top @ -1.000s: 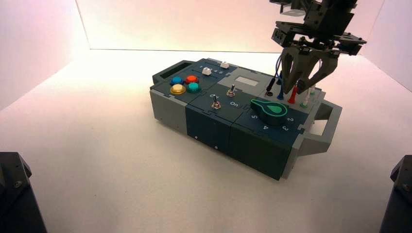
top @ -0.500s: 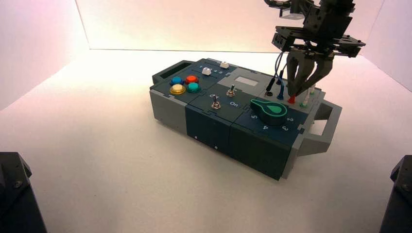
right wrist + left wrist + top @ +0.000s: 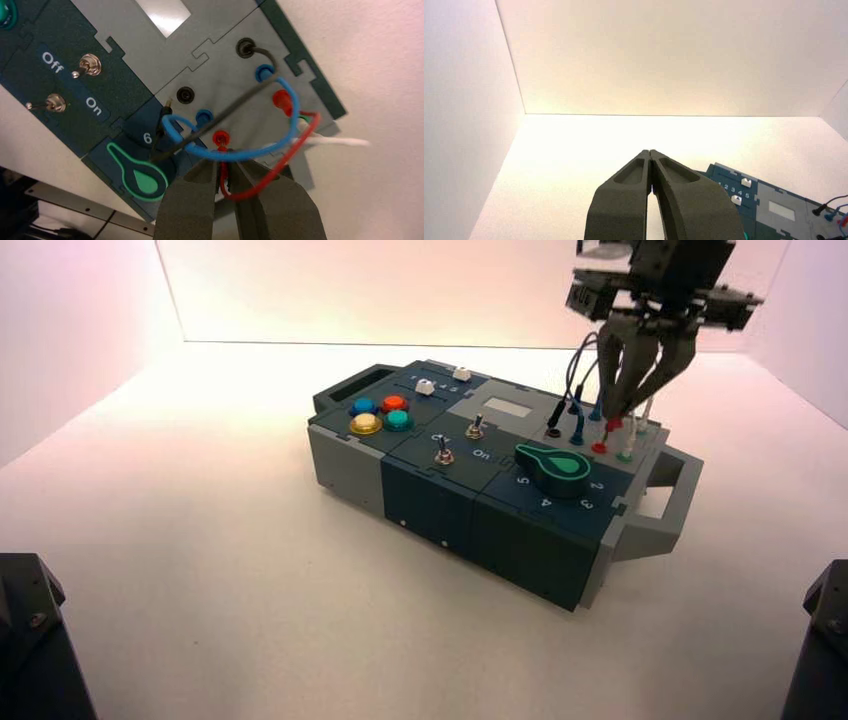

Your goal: Pull the red wire.

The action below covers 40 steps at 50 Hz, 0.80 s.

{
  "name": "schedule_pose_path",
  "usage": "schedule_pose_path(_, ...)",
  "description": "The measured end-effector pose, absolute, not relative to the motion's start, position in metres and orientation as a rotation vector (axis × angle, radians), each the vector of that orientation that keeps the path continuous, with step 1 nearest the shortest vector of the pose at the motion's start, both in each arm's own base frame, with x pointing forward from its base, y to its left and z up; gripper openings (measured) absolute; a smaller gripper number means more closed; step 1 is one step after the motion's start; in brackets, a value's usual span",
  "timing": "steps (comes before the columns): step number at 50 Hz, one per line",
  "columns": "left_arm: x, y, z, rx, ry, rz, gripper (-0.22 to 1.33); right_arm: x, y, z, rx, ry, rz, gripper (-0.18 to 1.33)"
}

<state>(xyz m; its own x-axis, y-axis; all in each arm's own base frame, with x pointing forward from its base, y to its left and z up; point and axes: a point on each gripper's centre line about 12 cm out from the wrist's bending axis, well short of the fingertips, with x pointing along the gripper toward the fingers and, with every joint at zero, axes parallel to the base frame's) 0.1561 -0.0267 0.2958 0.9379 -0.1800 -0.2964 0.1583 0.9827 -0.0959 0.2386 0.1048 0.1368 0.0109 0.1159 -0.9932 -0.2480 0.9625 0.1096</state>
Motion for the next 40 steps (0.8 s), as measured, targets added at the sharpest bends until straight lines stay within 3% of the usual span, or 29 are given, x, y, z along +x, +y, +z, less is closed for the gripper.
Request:
schedule_pose_path(23,0.159,-0.027,0.295,-0.070,0.318,-0.171,-0.16,0.225,0.102,0.148,-0.145,1.620,0.294,0.01)
schedule_pose_path(25,0.159,-0.027,0.295,-0.069,0.317,-0.172,-0.16,0.223,0.104,0.150,-0.143,1.623,0.305,0.16)
schedule_pose_path(27,0.159,-0.027,0.295,-0.071,0.317,-0.172,-0.16,0.220,0.106,0.154,-0.141,1.622,0.319,0.50)
schedule_pose_path(29,0.159,-0.027,0.295,-0.069,0.317,-0.172,-0.16,0.217,0.108,0.157,-0.140,1.621,0.331,0.69)
schedule_pose_path(40,0.159,-0.027,0.295,-0.071,0.317,-0.171,-0.16,0.205,0.111,0.177,-0.162,1.573,0.390,0.70)
